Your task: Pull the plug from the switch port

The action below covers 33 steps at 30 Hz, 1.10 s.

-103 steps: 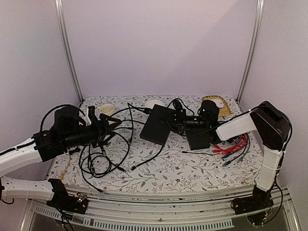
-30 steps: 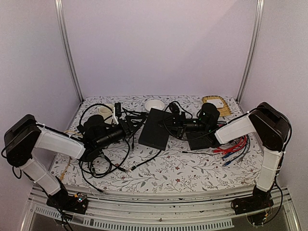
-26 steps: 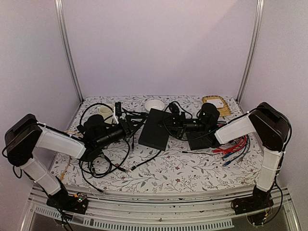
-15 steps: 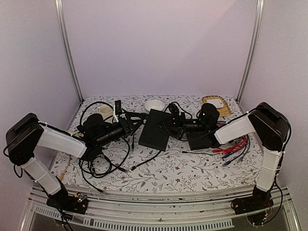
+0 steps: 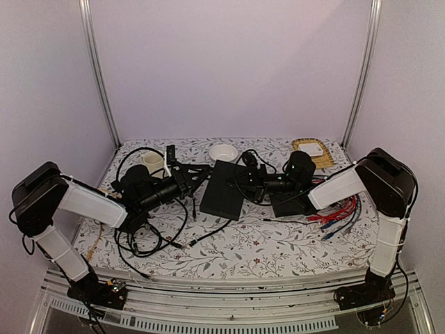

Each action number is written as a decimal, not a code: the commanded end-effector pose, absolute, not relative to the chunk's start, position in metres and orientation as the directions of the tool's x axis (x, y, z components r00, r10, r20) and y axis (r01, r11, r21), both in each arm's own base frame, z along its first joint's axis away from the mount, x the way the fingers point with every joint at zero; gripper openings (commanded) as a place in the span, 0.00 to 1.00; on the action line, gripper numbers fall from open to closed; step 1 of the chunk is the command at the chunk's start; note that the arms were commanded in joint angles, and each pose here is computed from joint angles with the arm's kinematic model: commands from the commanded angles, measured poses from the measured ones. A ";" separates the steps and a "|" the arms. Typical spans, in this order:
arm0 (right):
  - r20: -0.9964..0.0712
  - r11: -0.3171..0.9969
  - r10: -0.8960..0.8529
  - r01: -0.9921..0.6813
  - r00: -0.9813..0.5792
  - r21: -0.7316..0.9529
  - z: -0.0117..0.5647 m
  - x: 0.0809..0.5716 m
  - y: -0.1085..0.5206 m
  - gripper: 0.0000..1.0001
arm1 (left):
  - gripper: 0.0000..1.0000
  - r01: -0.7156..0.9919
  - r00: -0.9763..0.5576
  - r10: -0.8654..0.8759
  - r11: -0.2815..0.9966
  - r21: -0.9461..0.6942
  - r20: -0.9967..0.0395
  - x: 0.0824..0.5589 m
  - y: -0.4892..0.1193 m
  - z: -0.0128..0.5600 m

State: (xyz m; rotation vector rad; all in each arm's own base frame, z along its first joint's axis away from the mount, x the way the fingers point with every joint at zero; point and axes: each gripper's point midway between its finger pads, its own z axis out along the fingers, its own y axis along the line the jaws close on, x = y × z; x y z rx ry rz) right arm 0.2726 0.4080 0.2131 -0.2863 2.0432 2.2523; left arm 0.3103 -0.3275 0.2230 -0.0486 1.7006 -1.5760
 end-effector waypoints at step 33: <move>-0.296 -0.203 -0.056 -0.279 -0.954 0.938 0.243 0.272 0.414 0.02 | 0.40 0.473 -0.696 -0.554 0.125 -0.872 -0.457 0.308 -0.322 0.225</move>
